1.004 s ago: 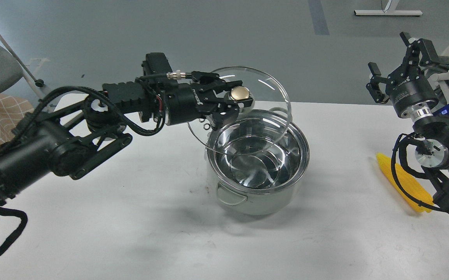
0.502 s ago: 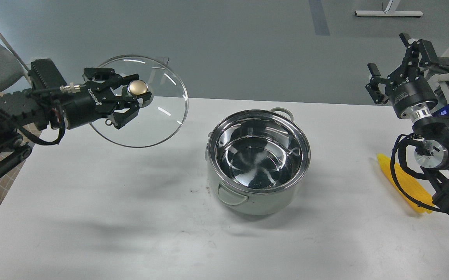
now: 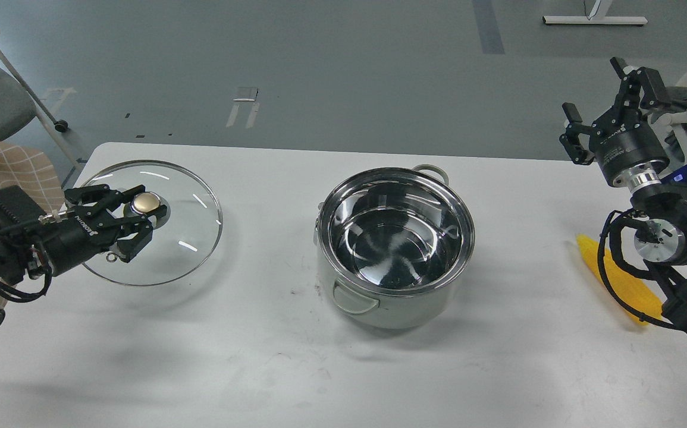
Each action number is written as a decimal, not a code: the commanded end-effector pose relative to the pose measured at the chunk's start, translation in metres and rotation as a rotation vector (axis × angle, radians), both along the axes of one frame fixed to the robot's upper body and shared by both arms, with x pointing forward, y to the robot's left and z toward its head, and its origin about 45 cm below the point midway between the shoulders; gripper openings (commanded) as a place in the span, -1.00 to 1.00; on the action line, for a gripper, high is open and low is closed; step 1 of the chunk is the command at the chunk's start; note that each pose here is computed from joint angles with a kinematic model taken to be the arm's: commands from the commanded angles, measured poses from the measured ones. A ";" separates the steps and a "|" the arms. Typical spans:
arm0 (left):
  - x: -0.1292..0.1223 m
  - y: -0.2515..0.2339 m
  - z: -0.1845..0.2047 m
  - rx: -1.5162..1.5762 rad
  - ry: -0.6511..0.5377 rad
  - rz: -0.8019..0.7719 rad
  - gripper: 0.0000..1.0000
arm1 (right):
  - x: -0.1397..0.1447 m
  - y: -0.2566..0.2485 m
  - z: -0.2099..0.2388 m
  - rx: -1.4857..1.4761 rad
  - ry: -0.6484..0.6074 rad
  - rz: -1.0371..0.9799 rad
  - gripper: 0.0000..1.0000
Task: Open pot and put corn in
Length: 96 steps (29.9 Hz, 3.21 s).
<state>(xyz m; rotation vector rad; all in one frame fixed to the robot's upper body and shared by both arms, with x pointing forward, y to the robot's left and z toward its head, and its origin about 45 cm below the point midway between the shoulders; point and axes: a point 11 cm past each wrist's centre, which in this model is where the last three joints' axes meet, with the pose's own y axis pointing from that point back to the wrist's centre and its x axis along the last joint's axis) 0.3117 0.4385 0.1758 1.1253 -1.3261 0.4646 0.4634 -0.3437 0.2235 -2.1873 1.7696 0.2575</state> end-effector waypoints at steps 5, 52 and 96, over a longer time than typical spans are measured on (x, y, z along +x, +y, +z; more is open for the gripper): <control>-0.017 0.000 -0.025 -0.121 0.051 0.091 -0.50 | -0.002 0.000 -0.003 0.001 0.007 -0.001 1.00; -0.036 -0.010 -0.081 -0.255 0.040 0.233 -0.48 | -0.005 -0.004 -0.009 -0.001 0.020 -0.007 1.00; 0.106 -0.038 0.119 -1.062 -0.061 0.313 0.92 | -0.010 -0.035 0.055 -0.467 -0.073 0.148 1.00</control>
